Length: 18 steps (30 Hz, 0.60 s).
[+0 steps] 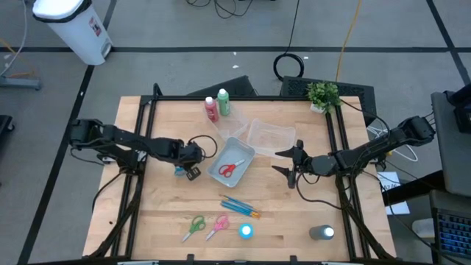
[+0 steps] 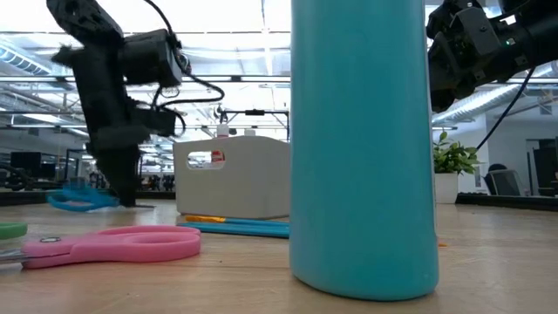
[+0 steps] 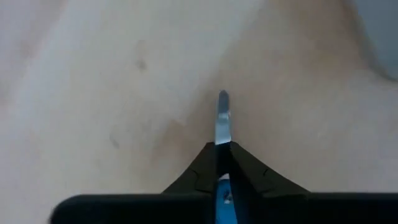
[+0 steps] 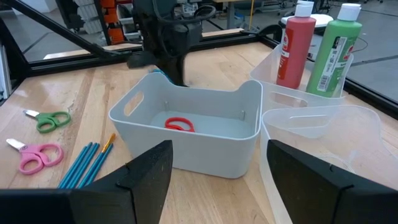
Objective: Pick & Place Paint Supplies
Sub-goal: Put the blue scissors into the blue bin
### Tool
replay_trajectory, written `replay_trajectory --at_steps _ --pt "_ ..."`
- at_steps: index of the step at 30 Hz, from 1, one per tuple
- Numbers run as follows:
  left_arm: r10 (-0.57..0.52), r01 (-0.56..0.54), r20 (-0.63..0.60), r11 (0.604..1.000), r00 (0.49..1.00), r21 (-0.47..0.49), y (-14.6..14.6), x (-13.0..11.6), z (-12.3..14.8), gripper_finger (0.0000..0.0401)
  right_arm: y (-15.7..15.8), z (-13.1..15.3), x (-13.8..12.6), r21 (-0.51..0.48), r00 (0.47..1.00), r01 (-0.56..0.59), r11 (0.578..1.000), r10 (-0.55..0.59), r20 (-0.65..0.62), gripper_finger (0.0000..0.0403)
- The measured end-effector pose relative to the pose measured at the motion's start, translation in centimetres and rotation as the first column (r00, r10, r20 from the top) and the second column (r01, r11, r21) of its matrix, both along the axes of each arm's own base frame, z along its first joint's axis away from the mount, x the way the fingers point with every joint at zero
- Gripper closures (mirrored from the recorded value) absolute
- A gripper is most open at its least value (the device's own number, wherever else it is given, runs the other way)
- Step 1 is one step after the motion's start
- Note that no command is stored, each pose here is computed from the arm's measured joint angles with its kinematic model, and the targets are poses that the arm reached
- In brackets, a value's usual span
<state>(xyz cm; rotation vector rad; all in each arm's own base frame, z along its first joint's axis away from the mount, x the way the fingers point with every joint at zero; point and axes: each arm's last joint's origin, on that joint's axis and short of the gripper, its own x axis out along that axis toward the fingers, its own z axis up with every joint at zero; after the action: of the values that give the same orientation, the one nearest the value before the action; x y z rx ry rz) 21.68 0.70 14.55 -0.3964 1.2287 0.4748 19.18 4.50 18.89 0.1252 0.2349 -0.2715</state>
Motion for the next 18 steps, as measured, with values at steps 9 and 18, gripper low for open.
replay_trajectory --at_steps 9,18 --pt "-0.031 0.026 0.123 0.999 0.992 0.036 -0.2 0.5 4.2 0.0399 0.0 0.0 0.0 -0.001 1.0 0.0 1.0 0.0 -0.003 0.0152" --pt "-0.055 0.031 0.267 0.995 0.962 0.094 -0.8 0.8 7.7 0.0399 0.0 0.0 0.0 -0.001 1.0 0.0 1.0 0.0 -0.003 0.0152"
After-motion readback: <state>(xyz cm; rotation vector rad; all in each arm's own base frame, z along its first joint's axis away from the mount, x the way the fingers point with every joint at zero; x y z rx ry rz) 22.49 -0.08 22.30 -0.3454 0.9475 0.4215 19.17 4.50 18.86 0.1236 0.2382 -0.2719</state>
